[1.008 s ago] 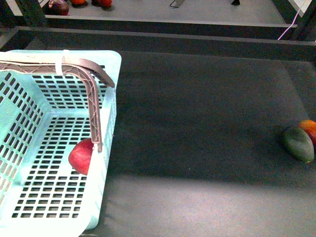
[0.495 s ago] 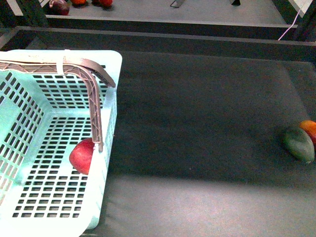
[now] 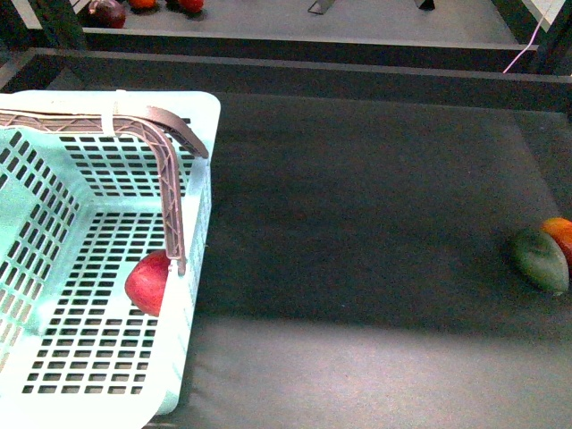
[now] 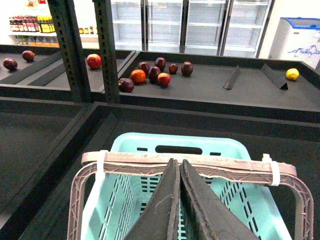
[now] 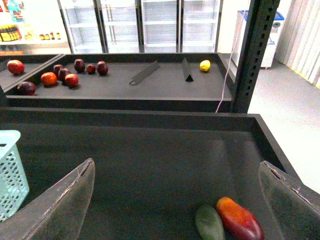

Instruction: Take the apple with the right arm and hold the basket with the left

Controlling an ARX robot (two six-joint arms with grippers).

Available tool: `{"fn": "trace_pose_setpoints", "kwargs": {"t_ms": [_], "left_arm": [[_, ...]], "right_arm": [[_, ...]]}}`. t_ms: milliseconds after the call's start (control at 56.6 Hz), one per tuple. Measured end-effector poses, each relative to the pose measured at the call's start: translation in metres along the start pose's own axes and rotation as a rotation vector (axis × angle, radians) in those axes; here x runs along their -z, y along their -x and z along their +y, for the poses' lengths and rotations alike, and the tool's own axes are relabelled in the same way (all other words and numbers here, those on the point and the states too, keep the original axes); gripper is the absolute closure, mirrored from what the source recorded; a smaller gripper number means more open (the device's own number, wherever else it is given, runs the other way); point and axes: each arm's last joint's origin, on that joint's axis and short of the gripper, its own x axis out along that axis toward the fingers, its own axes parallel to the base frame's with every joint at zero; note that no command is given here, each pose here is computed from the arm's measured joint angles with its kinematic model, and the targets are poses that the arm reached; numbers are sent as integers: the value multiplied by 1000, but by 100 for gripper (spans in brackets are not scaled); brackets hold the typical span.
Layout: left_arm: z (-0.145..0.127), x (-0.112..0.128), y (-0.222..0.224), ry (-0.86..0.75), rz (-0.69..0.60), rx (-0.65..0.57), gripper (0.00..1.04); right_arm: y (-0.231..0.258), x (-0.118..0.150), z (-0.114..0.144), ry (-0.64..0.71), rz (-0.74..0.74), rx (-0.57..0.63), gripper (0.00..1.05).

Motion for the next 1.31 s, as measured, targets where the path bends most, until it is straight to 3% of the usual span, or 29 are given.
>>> {"fn": "trace_pose_setpoints", "kwargs": {"t_ms": [1308], "left_arm": [[0, -2, 40, 0, -18, -1, 101]], "right_arm": [[0, 0, 0, 0, 0, -1, 9]]}}
